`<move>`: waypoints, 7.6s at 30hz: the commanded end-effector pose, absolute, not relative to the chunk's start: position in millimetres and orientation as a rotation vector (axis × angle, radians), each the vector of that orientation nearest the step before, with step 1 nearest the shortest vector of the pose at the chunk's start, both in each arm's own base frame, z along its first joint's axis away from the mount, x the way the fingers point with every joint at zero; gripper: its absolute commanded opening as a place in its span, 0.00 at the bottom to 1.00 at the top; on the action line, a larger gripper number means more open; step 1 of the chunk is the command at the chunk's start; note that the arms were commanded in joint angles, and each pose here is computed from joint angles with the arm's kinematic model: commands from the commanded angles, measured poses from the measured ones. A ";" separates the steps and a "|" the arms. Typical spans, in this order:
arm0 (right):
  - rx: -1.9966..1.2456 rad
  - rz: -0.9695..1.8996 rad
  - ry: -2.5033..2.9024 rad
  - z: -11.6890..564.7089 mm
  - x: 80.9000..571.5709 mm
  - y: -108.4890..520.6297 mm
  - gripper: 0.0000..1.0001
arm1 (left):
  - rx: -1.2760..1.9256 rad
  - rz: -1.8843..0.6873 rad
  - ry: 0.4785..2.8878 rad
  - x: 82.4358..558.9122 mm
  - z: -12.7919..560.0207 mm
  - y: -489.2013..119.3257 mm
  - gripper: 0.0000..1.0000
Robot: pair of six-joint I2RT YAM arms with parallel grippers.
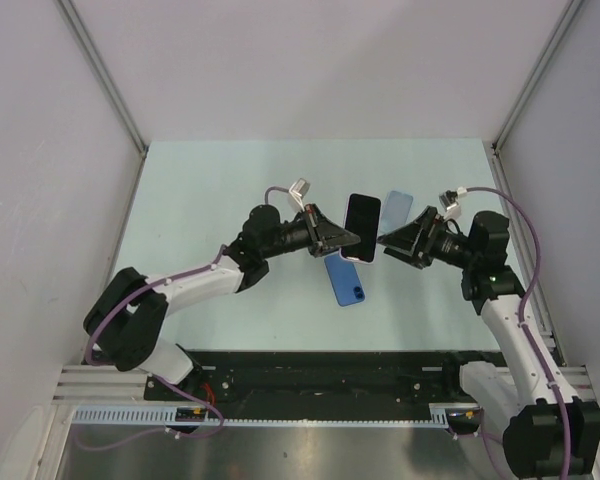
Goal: Take the phone out of the phone case
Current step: Remove the phone case from the phone.
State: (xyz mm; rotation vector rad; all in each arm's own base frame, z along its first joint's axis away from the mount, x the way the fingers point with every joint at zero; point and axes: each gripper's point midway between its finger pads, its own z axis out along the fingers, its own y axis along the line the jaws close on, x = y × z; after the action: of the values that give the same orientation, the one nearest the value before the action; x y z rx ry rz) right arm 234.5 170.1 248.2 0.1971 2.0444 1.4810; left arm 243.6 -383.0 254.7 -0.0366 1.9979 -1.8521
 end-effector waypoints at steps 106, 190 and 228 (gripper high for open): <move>0.614 2.796 1.002 435.1 264.7 276.2 0.00 | 0.500 -1.978 1.331 195.0 394.9 -324.2 0.00; 0.065 1.970 1.989 228.4 203.8 333.4 0.48 | 0.559 -1.860 1.016 175.2 513.5 -271.8 0.00; 0.356 2.010 1.975 201.0 258.1 330.8 0.00 | 0.198 -1.686 1.480 302.8 351.1 -279.8 0.64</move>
State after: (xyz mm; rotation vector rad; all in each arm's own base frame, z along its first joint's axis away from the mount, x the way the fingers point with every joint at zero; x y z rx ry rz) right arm 303.5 304.5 261.7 0.4942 1.5938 1.9765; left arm 265.0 -293.3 297.3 0.2896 1.7769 -1.9114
